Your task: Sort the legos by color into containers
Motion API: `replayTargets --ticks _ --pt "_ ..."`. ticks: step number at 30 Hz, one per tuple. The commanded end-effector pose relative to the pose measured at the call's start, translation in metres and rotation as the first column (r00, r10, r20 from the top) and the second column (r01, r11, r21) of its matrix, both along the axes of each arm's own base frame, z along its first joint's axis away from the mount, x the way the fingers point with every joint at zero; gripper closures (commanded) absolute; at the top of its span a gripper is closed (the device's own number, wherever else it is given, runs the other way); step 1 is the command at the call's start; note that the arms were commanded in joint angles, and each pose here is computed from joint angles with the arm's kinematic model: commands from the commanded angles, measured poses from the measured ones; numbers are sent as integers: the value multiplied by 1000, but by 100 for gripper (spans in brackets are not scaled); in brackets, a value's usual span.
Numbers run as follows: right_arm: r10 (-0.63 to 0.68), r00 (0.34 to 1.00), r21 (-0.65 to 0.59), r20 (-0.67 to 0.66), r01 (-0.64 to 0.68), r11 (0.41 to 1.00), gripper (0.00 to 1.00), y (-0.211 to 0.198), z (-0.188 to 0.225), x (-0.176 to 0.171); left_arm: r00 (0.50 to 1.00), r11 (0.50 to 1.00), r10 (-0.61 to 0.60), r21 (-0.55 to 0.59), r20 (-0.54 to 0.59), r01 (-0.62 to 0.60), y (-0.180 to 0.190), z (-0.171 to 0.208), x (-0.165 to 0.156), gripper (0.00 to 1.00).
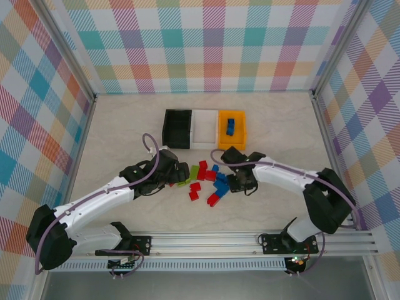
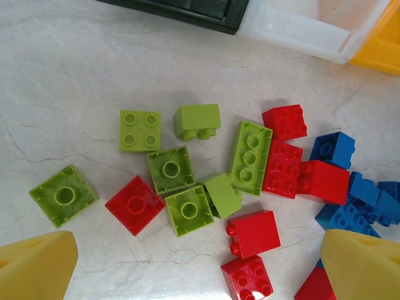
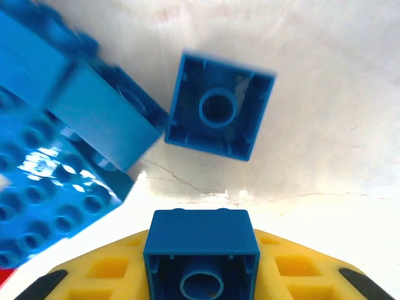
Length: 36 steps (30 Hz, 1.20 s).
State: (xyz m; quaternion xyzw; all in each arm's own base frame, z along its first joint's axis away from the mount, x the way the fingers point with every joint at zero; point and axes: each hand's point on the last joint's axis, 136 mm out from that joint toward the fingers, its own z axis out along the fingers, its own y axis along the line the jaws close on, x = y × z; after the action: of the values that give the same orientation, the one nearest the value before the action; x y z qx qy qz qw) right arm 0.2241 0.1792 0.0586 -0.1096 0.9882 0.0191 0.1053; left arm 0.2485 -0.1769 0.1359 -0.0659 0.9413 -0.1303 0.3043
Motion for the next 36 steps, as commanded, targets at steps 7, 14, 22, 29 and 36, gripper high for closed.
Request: replayTargets --ticks 7,14,22,29,36 --pt "-147 960 156 238 111 981 68 17 78 146 997 997 78 19 20 -78 21 4 -1 0" --pt "-215 945 160 246 179 971 68 21 64 229 993 992 120 41 21 -121 38 3 -7 0" --pt "-265 943 133 199 242 961 55 15 41 259 978 980 199 26 -60 -197 55 -22 -6 0" --pt "-262 933 236 249 204 950 39 28 78 254 958 967 254 12 -134 -255 64 -45 1 7" --pt "-244 928 296 283 157 942 41 36 95 220 927 949 306 -5 -218 -315 60 -79 19 20"
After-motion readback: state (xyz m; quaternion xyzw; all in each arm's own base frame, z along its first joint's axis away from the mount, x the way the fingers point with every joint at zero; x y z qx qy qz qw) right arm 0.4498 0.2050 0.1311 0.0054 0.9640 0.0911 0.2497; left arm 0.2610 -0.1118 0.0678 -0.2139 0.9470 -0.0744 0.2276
